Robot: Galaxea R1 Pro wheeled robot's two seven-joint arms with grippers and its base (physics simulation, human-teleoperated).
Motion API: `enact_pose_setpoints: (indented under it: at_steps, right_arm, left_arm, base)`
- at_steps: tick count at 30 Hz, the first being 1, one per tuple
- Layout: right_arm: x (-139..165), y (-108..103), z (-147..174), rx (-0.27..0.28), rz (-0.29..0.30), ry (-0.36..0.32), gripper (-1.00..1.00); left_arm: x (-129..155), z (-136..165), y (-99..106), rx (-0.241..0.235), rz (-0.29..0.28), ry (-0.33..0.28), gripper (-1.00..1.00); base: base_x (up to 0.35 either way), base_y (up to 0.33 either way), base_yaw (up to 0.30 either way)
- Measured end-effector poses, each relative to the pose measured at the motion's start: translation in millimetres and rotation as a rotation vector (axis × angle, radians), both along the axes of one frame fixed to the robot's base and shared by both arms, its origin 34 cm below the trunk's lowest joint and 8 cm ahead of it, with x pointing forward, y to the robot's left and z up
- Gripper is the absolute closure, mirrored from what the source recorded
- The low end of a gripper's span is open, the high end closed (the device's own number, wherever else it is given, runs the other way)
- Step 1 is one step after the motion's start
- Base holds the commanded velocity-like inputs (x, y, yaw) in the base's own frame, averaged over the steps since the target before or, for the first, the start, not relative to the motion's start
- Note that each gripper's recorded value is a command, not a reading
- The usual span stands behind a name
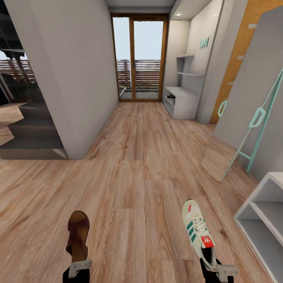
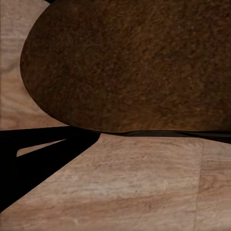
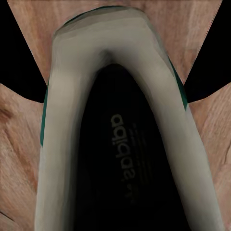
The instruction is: Pick up the two gym shoes and the two sandals from the corridor floor and place them onto the hallstand (shoe rack) in the corridor, making sure they are on the rack and not on the floor. Arrange them so the two gym shoes are next to each other and the two sandals are next to each other.
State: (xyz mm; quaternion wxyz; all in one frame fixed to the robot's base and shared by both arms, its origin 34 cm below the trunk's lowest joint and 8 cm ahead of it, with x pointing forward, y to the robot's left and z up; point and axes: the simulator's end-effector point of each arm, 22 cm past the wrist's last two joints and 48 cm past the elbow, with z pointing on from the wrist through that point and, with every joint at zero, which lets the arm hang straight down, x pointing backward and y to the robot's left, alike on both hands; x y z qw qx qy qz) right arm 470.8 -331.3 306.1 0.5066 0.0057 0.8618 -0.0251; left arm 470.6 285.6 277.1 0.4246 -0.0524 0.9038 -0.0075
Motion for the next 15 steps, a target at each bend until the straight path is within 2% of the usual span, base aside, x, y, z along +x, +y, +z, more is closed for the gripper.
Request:
enact_pose_setpoints:
  at_steps: [15]
  right_arm:
    - [0.0,0.0,0.0,0.000,0.000,0.000,1.00]
  left_arm:
    - [0.0,0.0,0.1,0.000,0.000,0.000,1.00]
  base:
    - [0.338,0.000,0.000]
